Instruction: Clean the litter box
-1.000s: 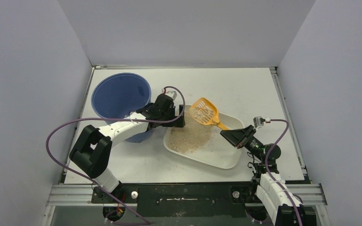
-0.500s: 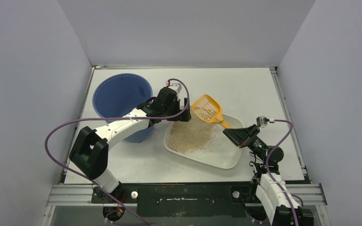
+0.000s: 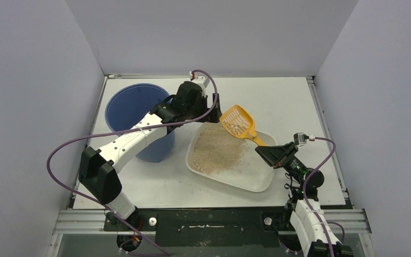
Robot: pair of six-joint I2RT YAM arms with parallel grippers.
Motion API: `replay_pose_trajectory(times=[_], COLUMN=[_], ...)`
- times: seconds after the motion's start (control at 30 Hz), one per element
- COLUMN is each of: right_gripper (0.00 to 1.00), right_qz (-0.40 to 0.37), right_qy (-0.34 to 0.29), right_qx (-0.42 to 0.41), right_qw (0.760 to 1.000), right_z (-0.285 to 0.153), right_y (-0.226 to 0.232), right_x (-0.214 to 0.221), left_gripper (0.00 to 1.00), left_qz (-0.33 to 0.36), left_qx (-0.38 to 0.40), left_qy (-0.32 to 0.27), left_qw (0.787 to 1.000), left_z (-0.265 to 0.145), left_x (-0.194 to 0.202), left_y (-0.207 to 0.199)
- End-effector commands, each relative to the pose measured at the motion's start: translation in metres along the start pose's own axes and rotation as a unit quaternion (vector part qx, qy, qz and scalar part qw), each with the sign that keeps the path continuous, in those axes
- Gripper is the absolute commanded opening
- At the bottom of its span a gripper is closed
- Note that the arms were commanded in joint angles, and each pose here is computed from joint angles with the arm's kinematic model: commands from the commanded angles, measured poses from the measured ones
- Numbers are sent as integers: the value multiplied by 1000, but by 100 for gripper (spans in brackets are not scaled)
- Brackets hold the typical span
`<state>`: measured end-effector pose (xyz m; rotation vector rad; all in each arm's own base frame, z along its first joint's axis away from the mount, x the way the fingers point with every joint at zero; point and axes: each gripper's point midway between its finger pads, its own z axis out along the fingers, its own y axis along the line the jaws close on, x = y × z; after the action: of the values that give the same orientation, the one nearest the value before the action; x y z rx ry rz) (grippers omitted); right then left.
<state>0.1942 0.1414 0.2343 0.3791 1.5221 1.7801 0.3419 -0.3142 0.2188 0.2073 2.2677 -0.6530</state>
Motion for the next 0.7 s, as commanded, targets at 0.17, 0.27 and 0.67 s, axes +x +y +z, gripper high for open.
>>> replay_pose_trajectory(times=[0.17, 0.27, 0.67], right_gripper=[0, 0, 0], right_qz=[-9, -21, -47], right_qy=[-18, 5, 35], right_qx=[14, 77, 54], right_qw=[1000, 997, 997], right_z=[-3, 2, 12], right_y=[-9, -21, -2], right_x=[3, 4, 10], left_gripper=[97, 97, 97], left_qz=[50, 71, 107], left_qx=[-1, -29, -85], left_qy=[-68, -79, -121], left_qw=[996, 994, 983], left_z=[-42, -52, -114], left_x=[-69, -81, -99], left_y=[-15, -4, 28])
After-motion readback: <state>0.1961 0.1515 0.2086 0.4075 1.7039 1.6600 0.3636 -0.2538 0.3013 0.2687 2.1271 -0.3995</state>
